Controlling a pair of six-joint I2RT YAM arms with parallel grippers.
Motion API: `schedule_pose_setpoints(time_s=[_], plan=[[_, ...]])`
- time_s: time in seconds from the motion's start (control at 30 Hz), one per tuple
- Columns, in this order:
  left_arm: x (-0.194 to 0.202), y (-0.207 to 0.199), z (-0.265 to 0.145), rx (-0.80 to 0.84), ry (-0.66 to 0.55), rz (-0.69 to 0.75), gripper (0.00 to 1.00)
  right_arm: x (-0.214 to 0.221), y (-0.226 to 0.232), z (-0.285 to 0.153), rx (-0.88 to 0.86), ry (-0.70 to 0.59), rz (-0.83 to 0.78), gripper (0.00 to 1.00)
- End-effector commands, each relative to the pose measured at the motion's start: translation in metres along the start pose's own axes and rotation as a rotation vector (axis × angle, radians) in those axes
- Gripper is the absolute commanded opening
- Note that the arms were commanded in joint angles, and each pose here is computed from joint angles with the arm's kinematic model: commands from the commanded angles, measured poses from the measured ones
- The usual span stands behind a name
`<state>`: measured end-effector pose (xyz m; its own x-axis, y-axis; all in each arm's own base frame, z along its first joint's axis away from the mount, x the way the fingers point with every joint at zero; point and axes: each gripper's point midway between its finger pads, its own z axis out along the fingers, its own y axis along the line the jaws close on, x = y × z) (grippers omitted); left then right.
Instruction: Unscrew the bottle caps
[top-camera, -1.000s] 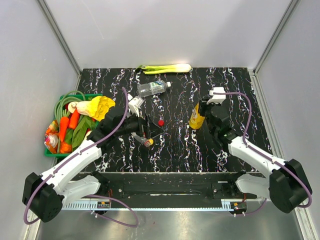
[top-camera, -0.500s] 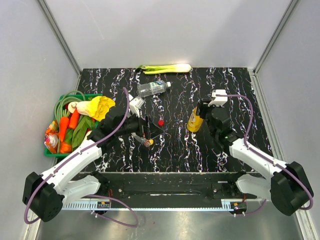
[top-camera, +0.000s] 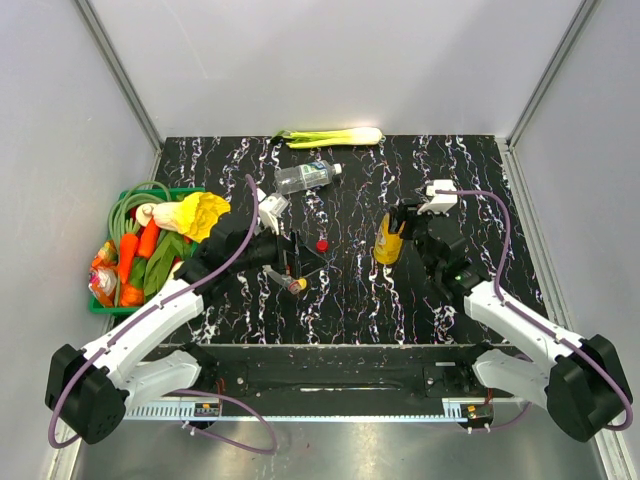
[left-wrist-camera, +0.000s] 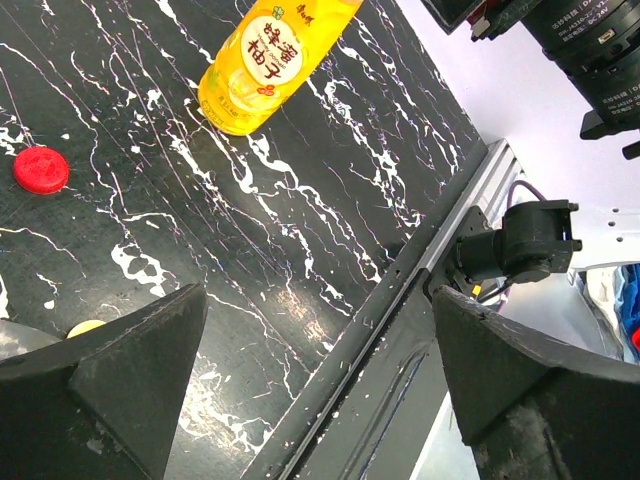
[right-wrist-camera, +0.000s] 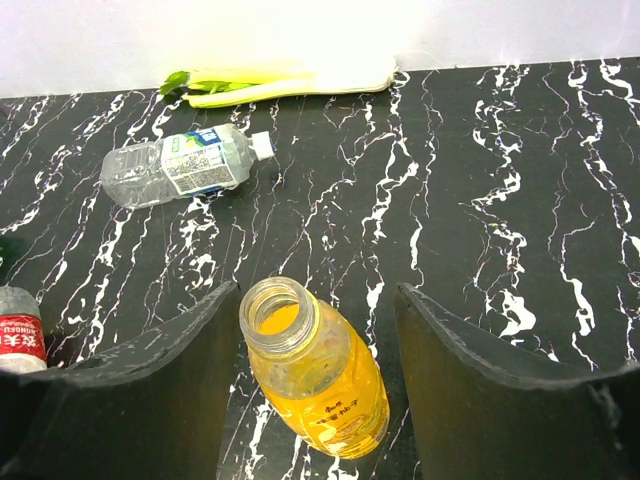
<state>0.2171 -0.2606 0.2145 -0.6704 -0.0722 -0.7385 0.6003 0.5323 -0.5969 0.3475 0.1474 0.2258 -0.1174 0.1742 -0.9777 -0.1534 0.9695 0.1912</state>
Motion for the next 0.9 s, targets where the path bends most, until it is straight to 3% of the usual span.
schedule_pose_setpoints(time_s=[0.0,0.37,0.63,0.87], plan=[[-0.01,-0.005,-0.003,0.013,-0.035,0.038,0.99,-0.028,0.014,-0.002,-0.047,-0.054,0.039,0.68],[-0.01,-0.002,-0.004,-0.003,-0.031,0.047,0.99,-0.042,0.021,-0.007,-0.081,-0.07,0.057,0.73],[-0.01,0.007,-0.006,-0.058,-0.018,0.076,0.99,-0.066,0.045,-0.015,-0.184,-0.018,0.067,1.0],[-0.02,0.017,-0.003,-0.124,-0.011,0.11,0.99,-0.091,0.064,-0.025,-0.278,-0.04,0.098,1.0]])
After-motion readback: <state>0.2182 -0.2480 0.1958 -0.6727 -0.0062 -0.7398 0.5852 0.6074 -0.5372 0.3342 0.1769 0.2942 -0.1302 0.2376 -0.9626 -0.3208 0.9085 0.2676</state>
